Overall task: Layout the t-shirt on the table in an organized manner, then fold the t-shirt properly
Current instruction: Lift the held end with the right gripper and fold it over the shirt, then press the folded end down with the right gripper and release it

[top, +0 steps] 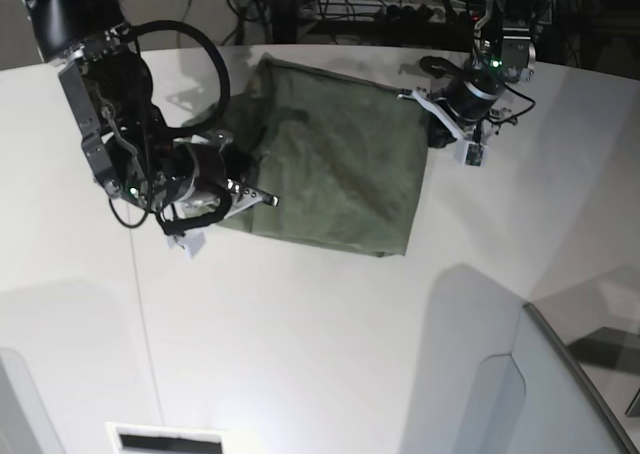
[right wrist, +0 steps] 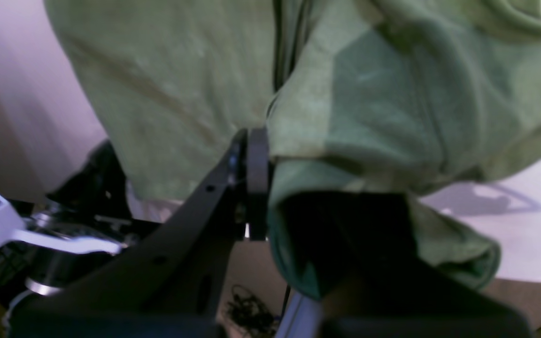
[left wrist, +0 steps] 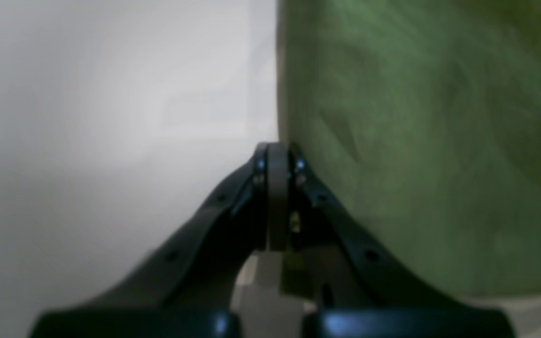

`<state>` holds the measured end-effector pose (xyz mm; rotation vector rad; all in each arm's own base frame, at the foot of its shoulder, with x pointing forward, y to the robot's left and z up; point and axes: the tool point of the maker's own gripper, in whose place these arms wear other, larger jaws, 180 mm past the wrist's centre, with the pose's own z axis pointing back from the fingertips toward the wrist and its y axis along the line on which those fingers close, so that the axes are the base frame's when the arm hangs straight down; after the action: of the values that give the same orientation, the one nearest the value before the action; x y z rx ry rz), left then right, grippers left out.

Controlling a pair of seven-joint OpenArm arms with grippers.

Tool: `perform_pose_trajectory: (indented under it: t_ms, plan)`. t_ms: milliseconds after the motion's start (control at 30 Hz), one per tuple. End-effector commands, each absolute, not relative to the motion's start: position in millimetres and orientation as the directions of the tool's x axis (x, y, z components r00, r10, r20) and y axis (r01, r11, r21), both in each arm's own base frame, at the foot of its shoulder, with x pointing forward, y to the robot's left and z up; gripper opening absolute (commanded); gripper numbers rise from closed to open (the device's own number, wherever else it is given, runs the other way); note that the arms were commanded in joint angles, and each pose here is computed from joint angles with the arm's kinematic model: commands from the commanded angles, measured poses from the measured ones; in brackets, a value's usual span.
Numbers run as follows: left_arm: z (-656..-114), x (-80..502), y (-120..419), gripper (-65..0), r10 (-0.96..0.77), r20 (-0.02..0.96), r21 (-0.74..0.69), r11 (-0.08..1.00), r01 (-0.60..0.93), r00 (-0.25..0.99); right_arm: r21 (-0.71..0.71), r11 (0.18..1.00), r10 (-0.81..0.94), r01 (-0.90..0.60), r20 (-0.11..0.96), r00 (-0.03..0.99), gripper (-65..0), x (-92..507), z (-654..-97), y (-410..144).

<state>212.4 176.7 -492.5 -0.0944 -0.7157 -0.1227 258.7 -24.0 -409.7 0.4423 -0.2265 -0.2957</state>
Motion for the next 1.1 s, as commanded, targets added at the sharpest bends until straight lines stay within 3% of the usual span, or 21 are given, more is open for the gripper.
perform_pose_trajectory:
  t_ms: [0,433,1067]
  plan:
    - [-504,191,177,-65.0,-0.112,0.583,-0.036,0.986,0.164,0.805,0.478,0.853,-0.321,0.209,0.165,0.933,-64.8,265,-398,-17]
    - [-498,186,120,-65.0,-0.171,0.600,-0.098,0.954,0.284,0.782,0.520,0.851,-0.203,0.079,0.187,0.961,-64.8,260,-382,31]
    - [-498,187,124,-65.0,-0.177,0.601,-0.090,0.954,0.285,0.780,0.538,0.842,-0.162,0.049,0.165,0.973,-64.8,268,-386,75]
